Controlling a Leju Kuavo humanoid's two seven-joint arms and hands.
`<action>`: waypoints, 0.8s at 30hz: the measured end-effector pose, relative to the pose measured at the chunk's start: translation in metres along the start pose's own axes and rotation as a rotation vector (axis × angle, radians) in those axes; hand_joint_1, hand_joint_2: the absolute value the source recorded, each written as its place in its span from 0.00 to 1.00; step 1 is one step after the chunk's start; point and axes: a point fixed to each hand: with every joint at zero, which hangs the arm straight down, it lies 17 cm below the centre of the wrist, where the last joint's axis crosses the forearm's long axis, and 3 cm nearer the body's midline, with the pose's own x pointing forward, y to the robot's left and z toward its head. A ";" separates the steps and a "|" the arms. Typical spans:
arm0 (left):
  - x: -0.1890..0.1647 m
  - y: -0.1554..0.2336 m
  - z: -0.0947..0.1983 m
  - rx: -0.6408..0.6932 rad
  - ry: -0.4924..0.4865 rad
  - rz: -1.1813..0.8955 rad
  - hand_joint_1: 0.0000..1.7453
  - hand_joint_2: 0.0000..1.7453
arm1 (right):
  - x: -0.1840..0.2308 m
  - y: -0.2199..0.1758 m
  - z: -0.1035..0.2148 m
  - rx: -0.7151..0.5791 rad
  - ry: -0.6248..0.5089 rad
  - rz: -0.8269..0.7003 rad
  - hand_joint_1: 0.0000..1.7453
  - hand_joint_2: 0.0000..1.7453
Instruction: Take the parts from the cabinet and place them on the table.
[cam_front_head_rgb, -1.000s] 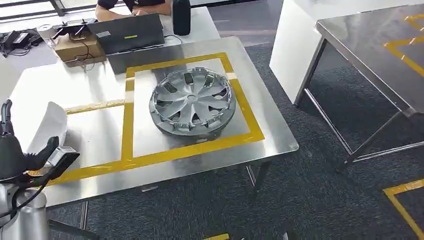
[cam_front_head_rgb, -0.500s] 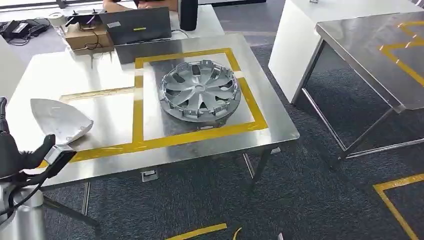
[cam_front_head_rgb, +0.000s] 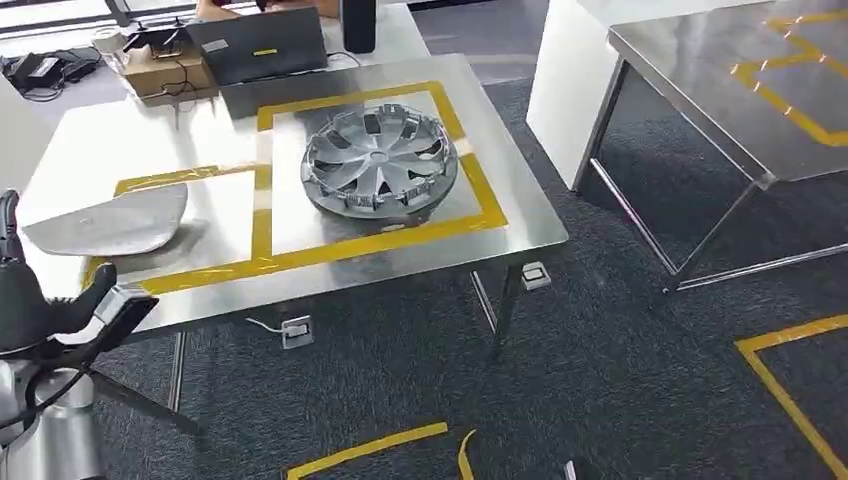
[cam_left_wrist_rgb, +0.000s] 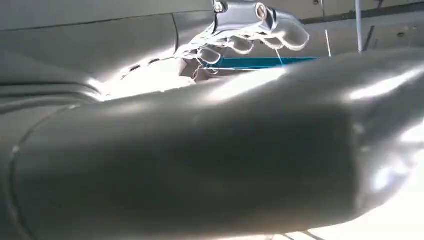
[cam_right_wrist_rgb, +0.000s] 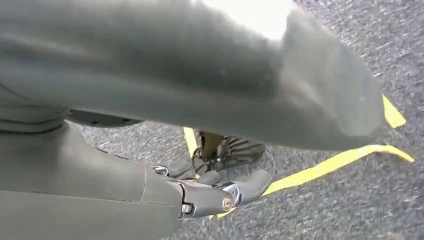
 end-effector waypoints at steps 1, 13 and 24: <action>0.000 -0.001 0.001 -0.002 0.004 0.002 0.00 0.00 | 0.000 0.000 0.000 -0.001 0.000 0.000 0.00 0.00; 0.010 -0.005 -0.010 -0.007 0.002 0.016 0.00 0.00 | -0.009 0.000 0.002 -0.002 0.002 -0.020 0.00 0.00; 0.007 -0.010 -0.009 -0.027 0.017 0.008 0.00 0.00 | -0.003 0.002 0.001 -0.002 -0.036 -0.025 0.00 0.00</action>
